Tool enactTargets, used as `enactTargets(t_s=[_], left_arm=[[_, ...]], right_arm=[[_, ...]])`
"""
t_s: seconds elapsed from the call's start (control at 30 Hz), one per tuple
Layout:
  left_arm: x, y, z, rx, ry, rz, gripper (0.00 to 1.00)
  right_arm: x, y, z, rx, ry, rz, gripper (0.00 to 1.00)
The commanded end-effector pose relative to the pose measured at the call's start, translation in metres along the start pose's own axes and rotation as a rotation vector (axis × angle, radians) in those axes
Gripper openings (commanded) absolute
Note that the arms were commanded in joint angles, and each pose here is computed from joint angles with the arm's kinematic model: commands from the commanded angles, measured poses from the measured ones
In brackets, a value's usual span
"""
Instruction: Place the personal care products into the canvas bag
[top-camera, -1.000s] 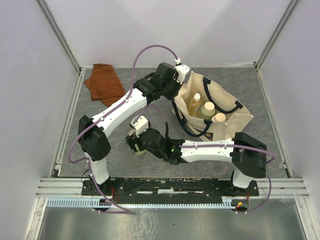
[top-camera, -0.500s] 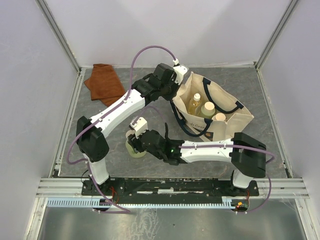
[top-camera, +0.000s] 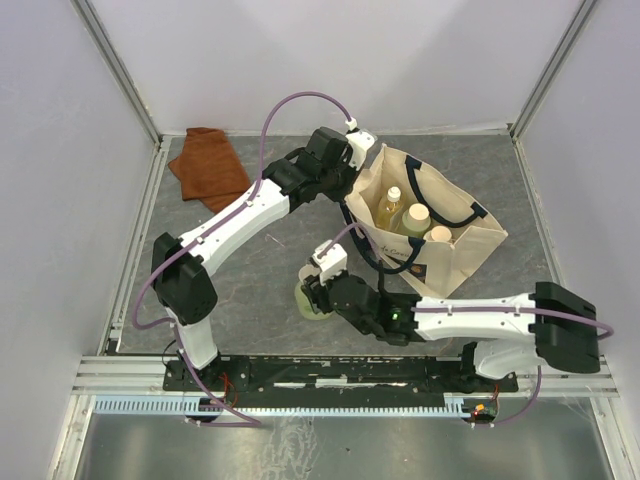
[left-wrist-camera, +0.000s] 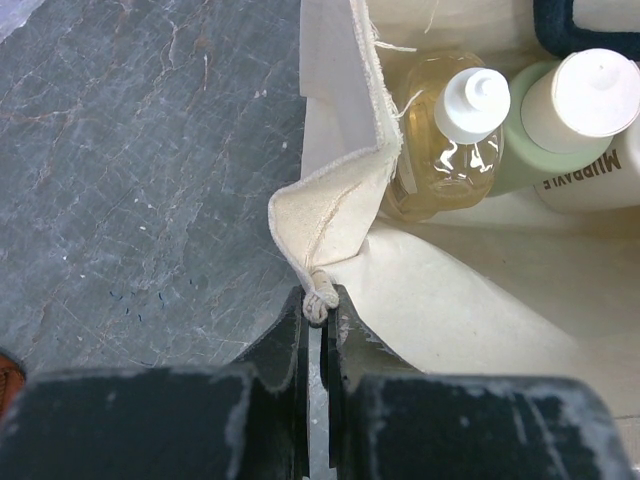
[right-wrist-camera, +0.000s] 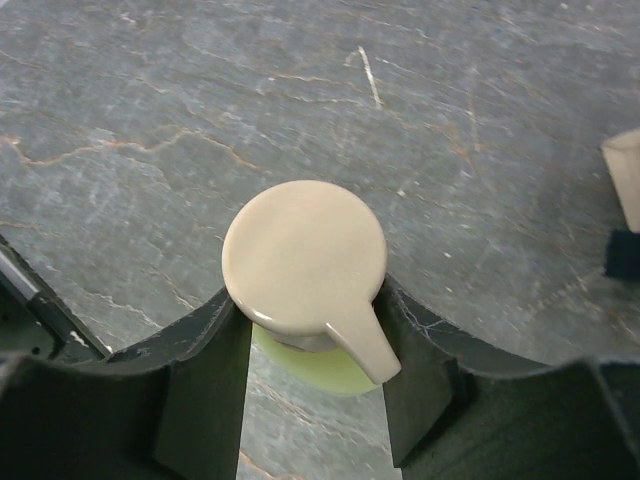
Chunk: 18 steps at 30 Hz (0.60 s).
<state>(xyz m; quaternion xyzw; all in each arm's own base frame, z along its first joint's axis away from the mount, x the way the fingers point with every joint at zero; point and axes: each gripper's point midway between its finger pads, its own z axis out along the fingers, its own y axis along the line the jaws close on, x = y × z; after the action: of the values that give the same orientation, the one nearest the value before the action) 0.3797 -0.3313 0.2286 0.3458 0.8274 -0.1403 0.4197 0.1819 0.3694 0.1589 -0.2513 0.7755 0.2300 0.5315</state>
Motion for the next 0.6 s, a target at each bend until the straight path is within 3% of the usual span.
enactTargets(t_s=[0.0,0.23,0.47,0.57], left_arm=[[-0.016,0.011,-0.025,-0.027,-0.05,0.022,0.02],[-0.015,0.011,-0.026,-0.029,-0.05,0.022,0.03],[-0.016,0.011,-0.025,-0.028,-0.051,0.017,0.03],[-0.015,0.012,-0.025,-0.031,-0.047,0.019,0.03]], right_arm=[[0.019,-0.039,-0.022,0.134,0.065,-0.043,0.43],[0.048,-0.065,-0.049,0.191,0.151,-0.009,0.44],[0.062,-0.071,-0.061,0.23,0.277,-0.067,0.73],[0.068,-0.068,-0.062,0.236,0.305,-0.064,0.8]])
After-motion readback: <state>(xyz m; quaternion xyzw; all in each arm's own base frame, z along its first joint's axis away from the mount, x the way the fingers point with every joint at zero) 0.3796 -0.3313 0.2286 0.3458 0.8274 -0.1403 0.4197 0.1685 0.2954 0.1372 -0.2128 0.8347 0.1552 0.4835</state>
